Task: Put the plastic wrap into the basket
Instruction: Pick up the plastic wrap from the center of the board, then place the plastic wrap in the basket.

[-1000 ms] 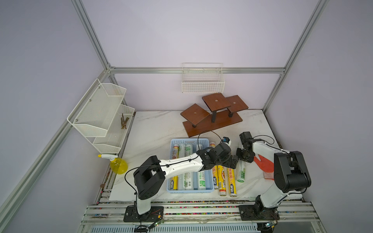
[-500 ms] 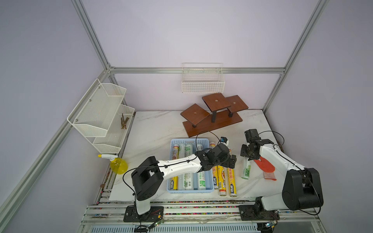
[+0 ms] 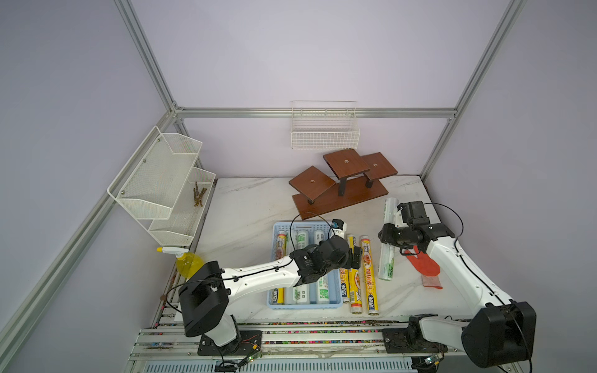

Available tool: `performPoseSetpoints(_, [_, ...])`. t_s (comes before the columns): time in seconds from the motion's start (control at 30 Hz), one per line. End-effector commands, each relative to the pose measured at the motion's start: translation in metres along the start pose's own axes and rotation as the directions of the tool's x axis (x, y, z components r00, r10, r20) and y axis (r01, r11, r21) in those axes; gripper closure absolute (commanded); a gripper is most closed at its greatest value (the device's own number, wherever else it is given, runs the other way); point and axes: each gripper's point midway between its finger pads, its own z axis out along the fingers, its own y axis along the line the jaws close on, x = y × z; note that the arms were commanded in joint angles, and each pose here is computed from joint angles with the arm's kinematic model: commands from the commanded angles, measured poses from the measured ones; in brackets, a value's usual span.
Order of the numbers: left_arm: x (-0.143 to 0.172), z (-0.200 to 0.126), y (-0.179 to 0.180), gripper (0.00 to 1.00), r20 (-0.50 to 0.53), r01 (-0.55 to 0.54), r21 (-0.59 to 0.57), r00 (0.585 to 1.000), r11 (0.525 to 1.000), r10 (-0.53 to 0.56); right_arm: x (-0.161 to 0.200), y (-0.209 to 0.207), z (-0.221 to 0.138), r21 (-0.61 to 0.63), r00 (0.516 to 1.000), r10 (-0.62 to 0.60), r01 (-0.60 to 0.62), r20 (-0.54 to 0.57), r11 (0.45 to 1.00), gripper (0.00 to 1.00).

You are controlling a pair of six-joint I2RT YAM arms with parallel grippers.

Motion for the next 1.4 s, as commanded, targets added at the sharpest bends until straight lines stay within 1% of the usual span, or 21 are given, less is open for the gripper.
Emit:
performPoseSetpoints(0.0, [-0.034,-0.025,0.007,0.00,0.141,0.052,-0.016,0.989,0.999,-0.050,-0.017,0.041,-0.019,-0.170,0.998,-0.013,0.024,0.062,0.985,0.63])
performPoseSetpoints(0.07, [-0.032,-0.031,0.018,0.00,0.153,0.052,-0.049,0.987,0.997,-0.044,-0.015,0.057,-0.021,-0.234,0.998,-0.012,0.024,0.054,0.972,0.63])
performPoseSetpoints(0.1, [-0.039,-0.044,0.022,0.00,0.180,0.060,-0.049,0.982,0.997,-0.051,-0.012,0.069,-0.021,-0.273,0.999,-0.019,0.032,0.050,0.962,0.63])
performPoseSetpoints(0.17, [-0.037,-0.052,0.034,0.00,0.198,0.064,-0.081,0.979,0.995,-0.047,-0.007,0.090,-0.022,-0.328,0.998,-0.037,0.050,0.044,0.943,0.63])
performPoseSetpoints(0.3, [-0.035,-0.070,0.060,0.00,0.228,0.084,-0.136,0.972,0.987,-0.051,0.010,0.133,-0.020,-0.397,0.996,-0.084,0.086,0.023,0.914,0.63])
performPoseSetpoints(0.4, [-0.036,-0.083,0.071,0.00,0.255,0.103,-0.151,0.965,0.983,-0.062,0.022,0.160,-0.016,-0.424,0.995,-0.095,0.091,0.013,0.901,0.63])
performPoseSetpoints(0.53, [-0.037,-0.098,0.086,0.00,0.290,0.122,-0.180,0.955,0.976,-0.066,0.035,0.188,-0.009,-0.457,0.997,-0.072,0.064,-0.001,0.887,0.63])
performPoseSetpoints(0.67, [-0.030,-0.109,0.117,0.00,0.314,0.165,-0.275,0.947,0.947,-0.074,0.048,0.215,-0.002,-0.503,0.999,-0.039,0.025,-0.017,0.864,0.63])
performPoseSetpoints(0.73, [-0.028,-0.115,0.124,0.00,0.321,0.177,-0.292,0.944,0.940,-0.078,0.054,0.227,0.003,-0.519,1.000,-0.015,0.000,-0.024,0.855,0.63])
performPoseSetpoints(0.83, [-0.024,-0.121,0.134,0.00,0.332,0.196,-0.299,0.939,0.934,-0.091,0.064,0.240,0.014,-0.521,0.999,-0.001,-0.017,-0.035,0.853,0.63])
performPoseSetpoints(1.0, [-0.019,-0.130,0.145,0.00,0.333,0.214,-0.312,0.937,0.926,-0.104,0.076,0.257,0.034,-0.492,0.999,-0.029,0.005,-0.041,0.871,0.63])
performPoseSetpoints(1.07, [-0.018,-0.132,0.148,0.00,0.338,0.222,-0.314,0.935,0.923,-0.110,0.079,0.258,0.040,-0.460,0.998,-0.045,0.025,-0.032,0.887,0.63])
performPoseSetpoints(1.1, [-0.016,-0.133,0.149,0.00,0.338,0.223,-0.315,0.935,0.922,-0.110,0.085,0.257,0.052,-0.436,0.997,-0.059,0.032,-0.046,0.899,0.63])
performPoseSetpoints(1.2, [-0.017,-0.135,0.150,0.00,0.345,0.233,-0.308,0.931,0.923,-0.120,0.094,0.258,0.065,-0.409,0.994,-0.088,0.053,-0.067,0.911,0.63])
performPoseSetpoints(1.3, [-0.019,-0.136,0.150,0.00,0.349,0.234,-0.304,0.929,0.923,-0.121,0.103,0.252,0.076,-0.354,0.986,-0.137,0.095,-0.098,0.930,0.63])
performPoseSetpoints(1.37, [-0.018,-0.136,0.150,0.00,0.349,0.234,-0.305,0.929,0.923,-0.120,0.109,0.251,0.078,-0.353,0.981,-0.153,0.102,-0.120,0.930,0.63])
